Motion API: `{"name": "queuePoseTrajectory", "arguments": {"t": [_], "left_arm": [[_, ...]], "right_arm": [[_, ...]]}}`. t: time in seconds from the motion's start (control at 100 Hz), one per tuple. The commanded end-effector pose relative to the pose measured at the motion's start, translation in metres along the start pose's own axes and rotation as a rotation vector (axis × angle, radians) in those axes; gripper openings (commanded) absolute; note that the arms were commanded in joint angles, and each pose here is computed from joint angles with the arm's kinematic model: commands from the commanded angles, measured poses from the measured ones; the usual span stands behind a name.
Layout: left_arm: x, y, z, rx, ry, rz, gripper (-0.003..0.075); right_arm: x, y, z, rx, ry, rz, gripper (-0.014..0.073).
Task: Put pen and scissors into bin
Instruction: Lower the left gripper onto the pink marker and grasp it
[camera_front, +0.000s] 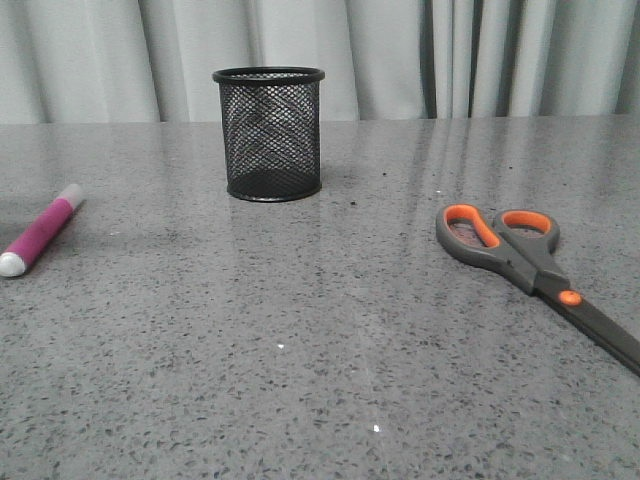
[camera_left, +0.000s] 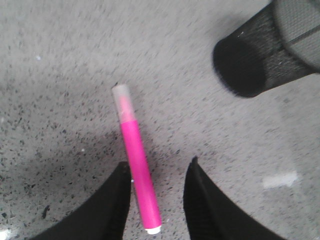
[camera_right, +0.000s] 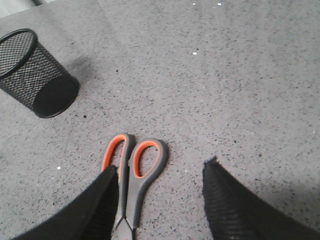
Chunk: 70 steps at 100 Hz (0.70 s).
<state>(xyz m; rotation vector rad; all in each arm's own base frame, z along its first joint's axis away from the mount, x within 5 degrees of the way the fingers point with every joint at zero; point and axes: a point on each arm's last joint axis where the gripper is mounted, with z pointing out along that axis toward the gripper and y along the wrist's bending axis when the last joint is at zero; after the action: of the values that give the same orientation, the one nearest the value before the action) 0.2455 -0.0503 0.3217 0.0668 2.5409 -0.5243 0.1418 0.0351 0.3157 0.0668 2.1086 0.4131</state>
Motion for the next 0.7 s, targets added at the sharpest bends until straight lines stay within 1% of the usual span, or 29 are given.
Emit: {"name": "queuePoseTrajectory", "arguments": {"t": [0.0,0.07,0.11,0.25,0.47,0.69], "left_arm": [[-0.017,-0.011,0.005,0.0,0.052,0.003,0.0225],[-0.023,-0.02,0.017,-0.003,0.099,0.051,0.0225],[-0.026,-0.025,0.023,-0.007,0.114,0.054,0.0225],[-0.03,-0.034,0.045,-0.065,0.166,0.089,0.0225],[-0.028,-0.021,0.069,-0.191,0.254,0.066,0.0225],[-0.025,-0.02,0.088,-0.192,0.319,0.053,0.0225]], "right_arm": [[-0.016,0.005,-0.005,-0.02,-0.094,-0.022,0.0348],[-0.016,0.005,-0.005,-0.02,-0.094,-0.022,0.0348],[-0.016,0.005,-0.005,-0.021,-0.095,-0.02,0.0348],[-0.016,0.006,-0.005,-0.023,-0.093,-0.016,0.0348],[-0.014,0.006,-0.005,-0.023,-0.07,-0.013,0.0348],[-0.015,0.006,-0.005,-0.024,-0.08,-0.013,0.0348]]}}
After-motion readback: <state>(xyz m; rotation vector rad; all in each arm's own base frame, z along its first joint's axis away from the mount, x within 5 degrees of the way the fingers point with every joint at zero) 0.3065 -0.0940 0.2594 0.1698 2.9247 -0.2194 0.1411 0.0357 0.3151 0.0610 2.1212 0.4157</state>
